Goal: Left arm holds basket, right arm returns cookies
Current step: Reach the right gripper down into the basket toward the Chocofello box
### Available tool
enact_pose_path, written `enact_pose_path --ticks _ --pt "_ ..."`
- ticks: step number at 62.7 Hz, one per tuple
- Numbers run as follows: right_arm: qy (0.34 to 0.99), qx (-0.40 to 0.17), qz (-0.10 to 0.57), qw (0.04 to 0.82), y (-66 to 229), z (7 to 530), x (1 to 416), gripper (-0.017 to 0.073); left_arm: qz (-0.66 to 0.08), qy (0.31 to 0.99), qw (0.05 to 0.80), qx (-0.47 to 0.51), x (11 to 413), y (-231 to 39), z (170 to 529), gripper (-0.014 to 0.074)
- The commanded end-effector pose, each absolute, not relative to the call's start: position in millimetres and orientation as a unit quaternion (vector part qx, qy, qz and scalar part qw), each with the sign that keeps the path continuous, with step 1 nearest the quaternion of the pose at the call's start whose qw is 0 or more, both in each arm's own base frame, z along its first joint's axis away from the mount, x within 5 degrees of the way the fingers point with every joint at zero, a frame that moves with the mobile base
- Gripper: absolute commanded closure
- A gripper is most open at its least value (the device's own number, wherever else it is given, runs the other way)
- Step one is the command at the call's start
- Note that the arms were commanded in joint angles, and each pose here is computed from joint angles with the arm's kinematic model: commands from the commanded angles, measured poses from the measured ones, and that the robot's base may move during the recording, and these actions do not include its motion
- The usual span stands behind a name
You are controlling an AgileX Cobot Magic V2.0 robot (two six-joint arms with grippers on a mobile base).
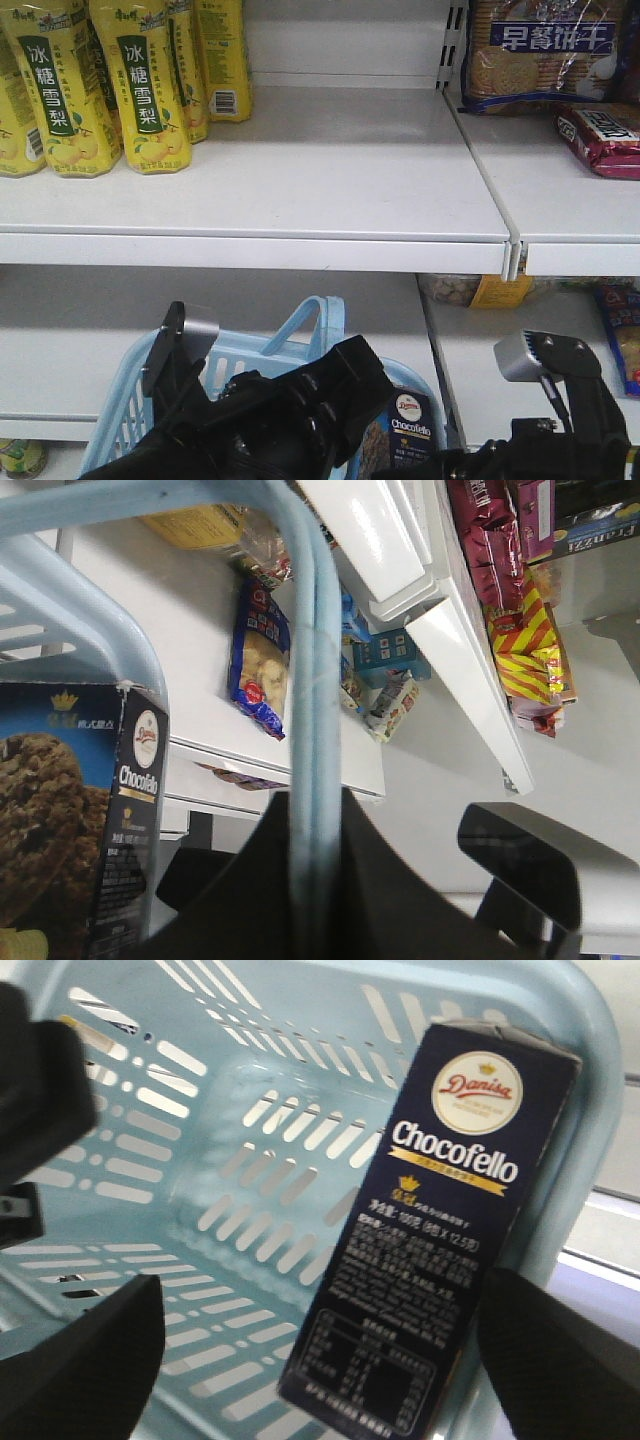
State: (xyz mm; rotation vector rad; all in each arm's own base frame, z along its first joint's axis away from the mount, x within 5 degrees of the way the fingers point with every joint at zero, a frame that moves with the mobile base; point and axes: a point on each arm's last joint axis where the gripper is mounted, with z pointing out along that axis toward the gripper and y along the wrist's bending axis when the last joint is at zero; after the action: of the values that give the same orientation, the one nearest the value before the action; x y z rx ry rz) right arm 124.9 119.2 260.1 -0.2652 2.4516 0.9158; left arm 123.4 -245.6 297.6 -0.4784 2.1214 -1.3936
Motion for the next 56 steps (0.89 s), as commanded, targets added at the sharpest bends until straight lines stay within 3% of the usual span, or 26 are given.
enact_pose_path --ticks 1,56 --pt "0.895 -0.080 0.345 0.271 123.8 265.9 134.3 -0.0041 -0.539 0.766 0.306 -0.172 125.1 -242.2 317.3 0.0600" --pt "0.912 -0.095 0.334 0.219 158.2 233.9 144.4 -0.0021 -0.539 0.766 0.306 -0.172 125.1 -242.2 317.3 0.0600"
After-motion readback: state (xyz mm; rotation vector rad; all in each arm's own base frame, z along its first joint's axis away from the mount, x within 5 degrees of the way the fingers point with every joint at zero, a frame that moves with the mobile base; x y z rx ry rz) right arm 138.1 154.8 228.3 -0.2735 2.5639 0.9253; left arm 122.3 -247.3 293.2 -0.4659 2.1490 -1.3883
